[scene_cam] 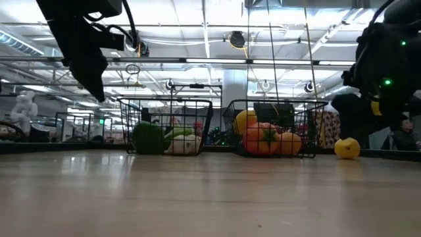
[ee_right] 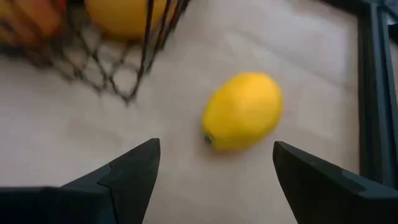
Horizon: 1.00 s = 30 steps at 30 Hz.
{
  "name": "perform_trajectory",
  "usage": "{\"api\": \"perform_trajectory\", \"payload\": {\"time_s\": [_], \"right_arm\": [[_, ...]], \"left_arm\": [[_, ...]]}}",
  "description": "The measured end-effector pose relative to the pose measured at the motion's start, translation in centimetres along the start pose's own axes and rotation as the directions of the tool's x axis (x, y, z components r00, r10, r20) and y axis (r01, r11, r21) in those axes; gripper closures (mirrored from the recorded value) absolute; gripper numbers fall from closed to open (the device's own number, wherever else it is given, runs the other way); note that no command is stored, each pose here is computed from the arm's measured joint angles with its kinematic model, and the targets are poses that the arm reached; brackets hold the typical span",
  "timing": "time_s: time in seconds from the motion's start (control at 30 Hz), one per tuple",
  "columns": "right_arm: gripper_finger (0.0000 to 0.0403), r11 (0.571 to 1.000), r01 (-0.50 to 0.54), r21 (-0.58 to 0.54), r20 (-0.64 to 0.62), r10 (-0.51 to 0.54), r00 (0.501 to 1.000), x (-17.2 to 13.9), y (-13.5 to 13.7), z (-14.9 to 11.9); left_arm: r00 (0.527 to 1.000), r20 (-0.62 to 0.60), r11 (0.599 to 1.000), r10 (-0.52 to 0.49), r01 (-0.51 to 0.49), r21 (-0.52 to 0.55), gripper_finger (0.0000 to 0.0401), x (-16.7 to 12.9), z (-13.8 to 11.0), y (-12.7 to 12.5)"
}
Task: Sort produce into baskets
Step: Put the yellow lemon into the right wire basket
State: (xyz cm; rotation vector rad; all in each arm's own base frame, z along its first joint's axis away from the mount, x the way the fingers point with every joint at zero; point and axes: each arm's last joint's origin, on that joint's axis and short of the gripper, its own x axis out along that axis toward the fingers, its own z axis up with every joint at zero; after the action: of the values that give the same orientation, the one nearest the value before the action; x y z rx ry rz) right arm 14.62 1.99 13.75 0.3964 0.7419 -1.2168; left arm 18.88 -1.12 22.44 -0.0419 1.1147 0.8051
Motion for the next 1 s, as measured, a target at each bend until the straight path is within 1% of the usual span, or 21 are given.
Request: {"api": "perform_trajectory", "payload": {"time_s": [0.13, 0.2, 0.33, 0.47, 0.67, 0.73, 0.83, 1.0], "right_arm": [[0.0099, 0.993, 0.039, 0.109, 0.015, -0.041, 0.999, 0.5, -0.2, 0.5], [0.0099, 0.991, 0.057, 0.124, 0.012, -0.059, 0.998, 0.7, -0.3, 0.7], [0.0099, 0.993, 0.073, 0.098, 0.013, -0.075, 0.997, 1.0, -0.4, 1.0], [0.0094, 0.997, 0.064, 0.034, 0.011, -0.064, 0.998, 1.0, -0.3, 1.0], [0.0068, 0.998, 0.063, 0.031, 0.025, -0.064, 0.998, 1.1, -0.3, 0.9], [0.006, 0.997, 0.062, 0.047, 0.041, -0.064, 0.997, 1.5, -0.5, 0.6], [0.0056, 0.997, 0.031, 0.076, 0.059, -0.035, 0.998, 2.1, -0.6, 0.0], [0.0055, 0.994, 0.028, 0.104, 0.072, -0.036, 0.997, 2.5, -1.0, -0.5]], "left_arm": [[0.998, -0.046, 0.999, -0.042, 0.042, 0.004, 0.0255, 0.0, -0.2, -0.1], [0.997, -0.054, 0.999, -0.052, 0.052, 0.004, 0.0255, 0.0, -0.2, -0.1], [0.997, -0.053, 0.998, -0.055, 0.055, 0.001, 0.0255, 0.0, -0.2, -0.1], [0.997, -0.05, 0.998, -0.057, 0.058, -0.001, 0.0255, 0.0, -0.2, -0.1], [0.997, -0.05, 0.998, -0.058, 0.058, -0.006, 0.0255, 0.0, -0.2, -0.2], [0.997, -0.051, 0.998, -0.058, 0.057, -0.006, 0.0255, 0.0, -0.2, -0.2], [0.997, -0.05, 0.998, -0.058, 0.058, -0.006, 0.0255, 0.0, -0.2, -0.2], [0.997, -0.05, 0.998, -0.058, 0.058, -0.006, 0.0255, 0.0, -0.2, -0.2]]}}
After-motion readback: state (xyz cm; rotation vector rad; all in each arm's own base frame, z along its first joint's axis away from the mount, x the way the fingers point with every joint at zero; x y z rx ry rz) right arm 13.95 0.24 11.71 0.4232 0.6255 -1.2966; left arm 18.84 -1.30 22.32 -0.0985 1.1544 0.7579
